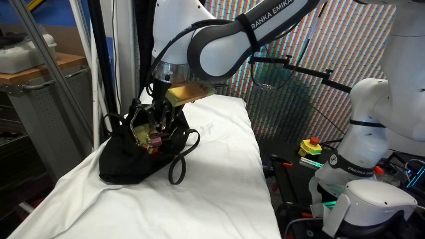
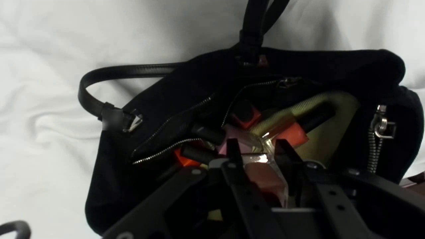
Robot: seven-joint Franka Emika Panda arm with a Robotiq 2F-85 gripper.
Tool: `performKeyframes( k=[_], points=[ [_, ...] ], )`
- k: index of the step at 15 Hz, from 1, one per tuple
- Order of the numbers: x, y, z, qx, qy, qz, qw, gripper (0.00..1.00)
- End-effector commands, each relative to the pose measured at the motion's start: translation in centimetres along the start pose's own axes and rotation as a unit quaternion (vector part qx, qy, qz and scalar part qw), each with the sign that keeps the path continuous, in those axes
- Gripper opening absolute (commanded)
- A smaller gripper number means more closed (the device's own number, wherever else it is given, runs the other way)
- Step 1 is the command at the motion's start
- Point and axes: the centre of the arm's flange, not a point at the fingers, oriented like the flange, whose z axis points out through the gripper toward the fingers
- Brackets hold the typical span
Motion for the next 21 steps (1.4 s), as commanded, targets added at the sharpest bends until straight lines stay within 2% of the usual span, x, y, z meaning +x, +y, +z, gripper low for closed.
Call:
performKeyframes(
  k=[1,7,14,15,17,18,19,20,21],
  points=[
    [2.4,-0.4,-0.4,-0.003,0.005,-0.015,0.9999,0.15],
    [4.8,-1.7,1.2,-0.010,-0.006,-0.026,0.9996,0.15],
    [5.6,-3.1,2.8,-0.018,-0.011,-0.038,0.9991,0.15],
    [5.7,-3.3,2.9,-0.017,-0.011,-0.039,0.9990,0.17],
    [5.7,-3.5,3.1,-0.015,-0.010,-0.041,0.9990,0.27],
    [5.7,-3.6,3.2,-0.014,-0.009,-0.042,0.9990,0.28],
    [5.7,-3.8,3.3,-0.013,-0.009,-0.043,0.9990,0.65],
    [5.7,-3.9,3.3,-0.012,-0.008,-0.043,0.9990,0.65],
    [5.7,-4.0,3.4,-0.011,-0.009,-0.043,0.9990,0.71]
  ],
)
